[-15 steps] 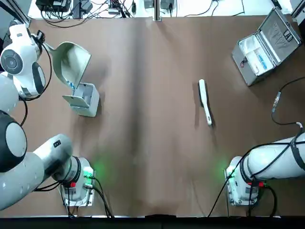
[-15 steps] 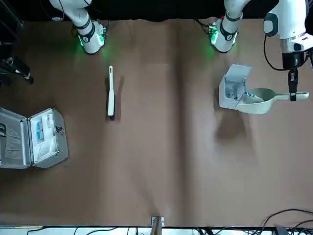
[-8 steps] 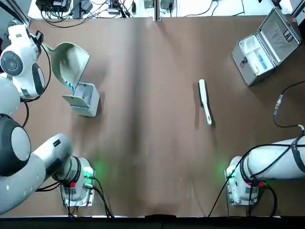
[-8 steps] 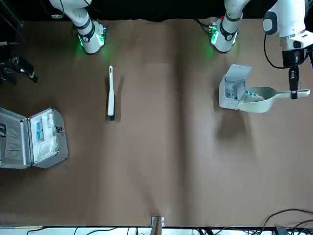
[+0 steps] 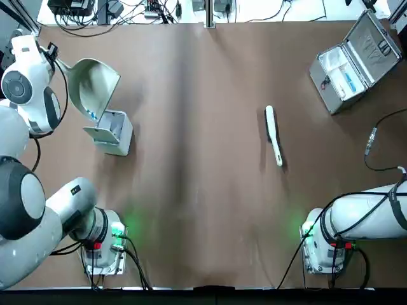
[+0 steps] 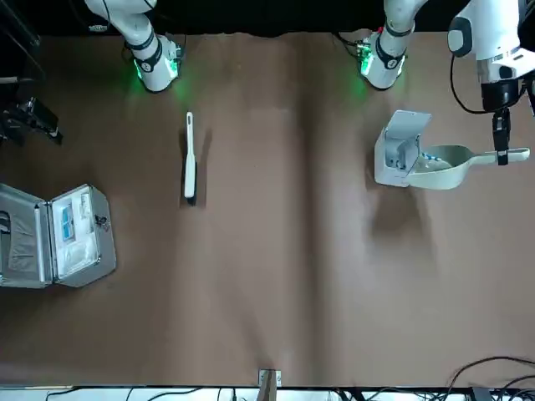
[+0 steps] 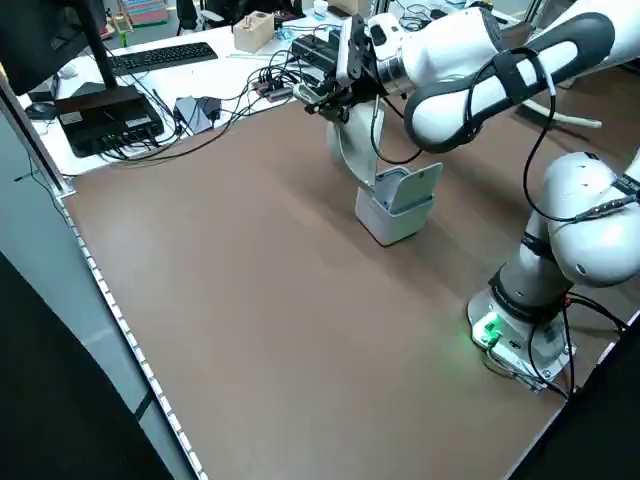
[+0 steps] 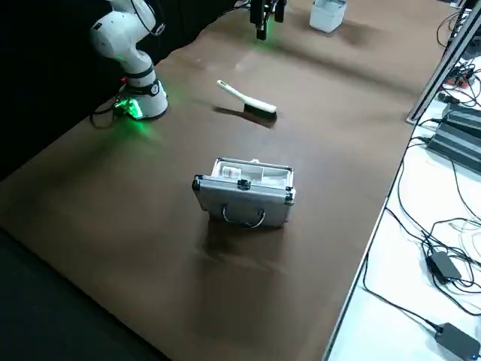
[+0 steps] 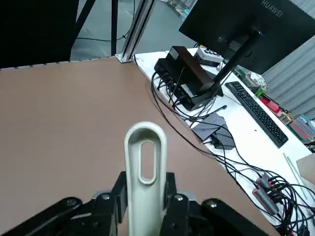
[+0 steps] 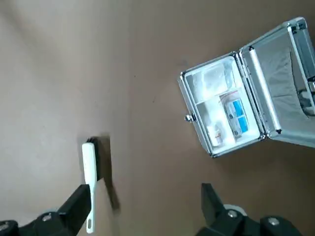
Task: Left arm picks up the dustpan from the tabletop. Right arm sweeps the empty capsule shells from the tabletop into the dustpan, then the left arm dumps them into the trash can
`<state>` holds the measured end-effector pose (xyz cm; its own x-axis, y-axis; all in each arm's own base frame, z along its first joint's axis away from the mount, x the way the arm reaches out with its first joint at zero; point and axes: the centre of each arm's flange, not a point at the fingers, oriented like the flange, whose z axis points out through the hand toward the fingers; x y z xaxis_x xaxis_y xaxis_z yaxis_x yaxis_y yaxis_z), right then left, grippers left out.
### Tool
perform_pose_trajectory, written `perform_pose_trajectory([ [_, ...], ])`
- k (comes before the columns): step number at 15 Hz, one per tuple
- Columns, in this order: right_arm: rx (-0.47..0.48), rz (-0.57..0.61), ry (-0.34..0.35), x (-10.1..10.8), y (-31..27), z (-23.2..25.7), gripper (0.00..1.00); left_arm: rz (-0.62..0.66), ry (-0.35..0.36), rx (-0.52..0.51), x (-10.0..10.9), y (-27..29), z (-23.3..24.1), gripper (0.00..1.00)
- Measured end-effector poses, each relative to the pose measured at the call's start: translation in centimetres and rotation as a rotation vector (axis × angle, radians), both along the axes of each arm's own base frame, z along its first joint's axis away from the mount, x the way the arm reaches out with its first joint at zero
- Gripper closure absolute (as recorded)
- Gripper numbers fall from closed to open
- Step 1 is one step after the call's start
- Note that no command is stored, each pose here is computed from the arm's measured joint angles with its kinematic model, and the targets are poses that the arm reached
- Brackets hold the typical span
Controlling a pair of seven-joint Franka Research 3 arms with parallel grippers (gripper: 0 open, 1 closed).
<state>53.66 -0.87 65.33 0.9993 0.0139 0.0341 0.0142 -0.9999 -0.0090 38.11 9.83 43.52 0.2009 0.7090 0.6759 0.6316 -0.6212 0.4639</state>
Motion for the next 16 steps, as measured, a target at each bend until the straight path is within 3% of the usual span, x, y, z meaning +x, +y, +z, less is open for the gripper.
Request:
perform_pose_trajectory([
  [16, 0.001, -0.007, -0.017, 0.0, -0.4, -1.4, 0.01, -0.023, -0.036, 0.018, -0.1, -1.8, 0.2, 0.67],
])
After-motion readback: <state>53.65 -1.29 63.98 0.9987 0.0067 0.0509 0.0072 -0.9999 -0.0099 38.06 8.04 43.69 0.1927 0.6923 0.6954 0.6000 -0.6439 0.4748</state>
